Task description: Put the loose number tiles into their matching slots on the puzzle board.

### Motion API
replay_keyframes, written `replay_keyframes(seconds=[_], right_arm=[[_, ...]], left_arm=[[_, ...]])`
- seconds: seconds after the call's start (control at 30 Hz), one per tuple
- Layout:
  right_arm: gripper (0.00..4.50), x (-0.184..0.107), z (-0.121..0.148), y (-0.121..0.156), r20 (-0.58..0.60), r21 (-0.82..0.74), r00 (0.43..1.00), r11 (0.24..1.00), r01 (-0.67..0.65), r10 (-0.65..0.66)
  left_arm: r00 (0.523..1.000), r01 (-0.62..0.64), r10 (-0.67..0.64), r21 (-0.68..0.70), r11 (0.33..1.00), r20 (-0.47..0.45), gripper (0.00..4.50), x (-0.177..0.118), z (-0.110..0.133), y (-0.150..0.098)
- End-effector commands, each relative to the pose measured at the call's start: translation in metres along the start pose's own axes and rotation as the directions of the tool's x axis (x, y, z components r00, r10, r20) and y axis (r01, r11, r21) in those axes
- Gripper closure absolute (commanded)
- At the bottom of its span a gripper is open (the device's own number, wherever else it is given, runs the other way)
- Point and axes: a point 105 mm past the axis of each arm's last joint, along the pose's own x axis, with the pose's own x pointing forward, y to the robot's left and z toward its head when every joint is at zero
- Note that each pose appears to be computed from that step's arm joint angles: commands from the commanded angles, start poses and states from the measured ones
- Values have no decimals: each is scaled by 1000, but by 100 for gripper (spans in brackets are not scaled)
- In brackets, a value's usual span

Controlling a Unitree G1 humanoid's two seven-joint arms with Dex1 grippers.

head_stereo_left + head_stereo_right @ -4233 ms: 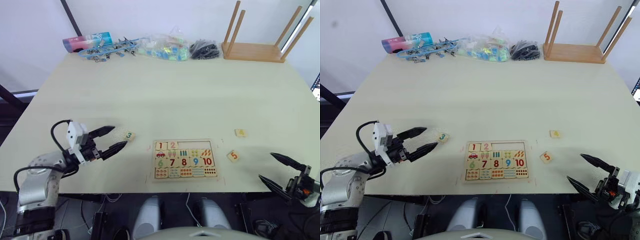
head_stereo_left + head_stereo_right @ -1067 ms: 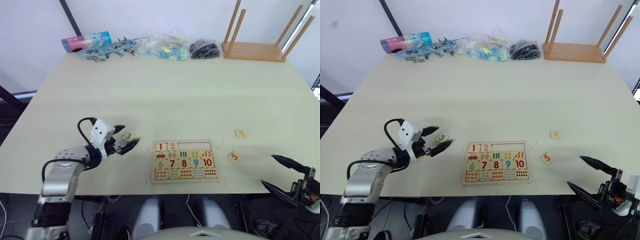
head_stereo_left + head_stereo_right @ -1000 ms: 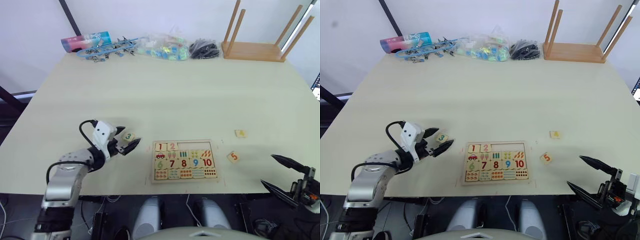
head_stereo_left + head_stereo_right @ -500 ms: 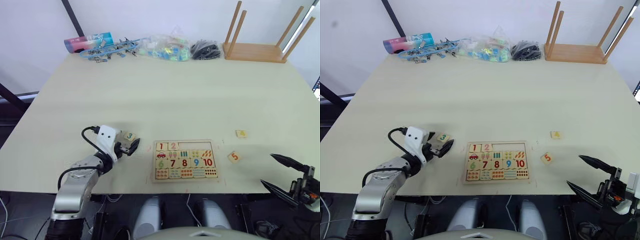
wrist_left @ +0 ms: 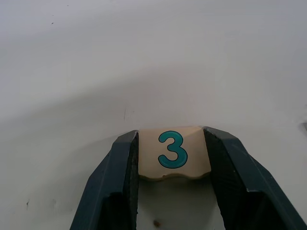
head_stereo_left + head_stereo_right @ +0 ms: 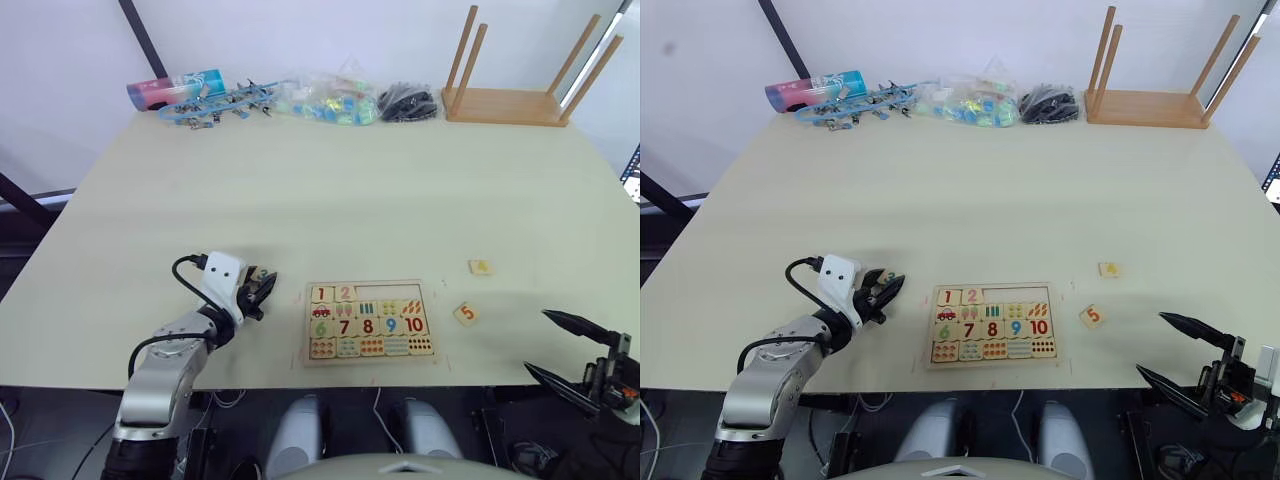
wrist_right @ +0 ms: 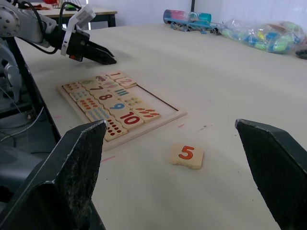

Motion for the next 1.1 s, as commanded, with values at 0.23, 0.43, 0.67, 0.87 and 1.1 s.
replay_keyframes(seconds=[0.23,0.43,0.67,0.87,1.1], right_arm=[[0,0,8,-4,7,-31,999,999,-42,43],[0,3,10,-5,4,-33,997,996,-78,79],[0,5,10,-3,6,-23,992,991,-129,129],[0,7,9,0,5,-31,982,982,-187,187],[0,9,9,5,0,-35,968,968,-249,249]], left_arm=[[962,-271,274,-97,958,22,299,-27,8,-5],[913,-404,406,-231,885,-43,299,-48,2,-14],[895,-443,440,-277,853,-76,299,-54,-1,-15],[893,-446,443,-277,851,-78,153,-55,0,-13],[905,-416,424,-266,870,-29,4,-57,15,-12]])
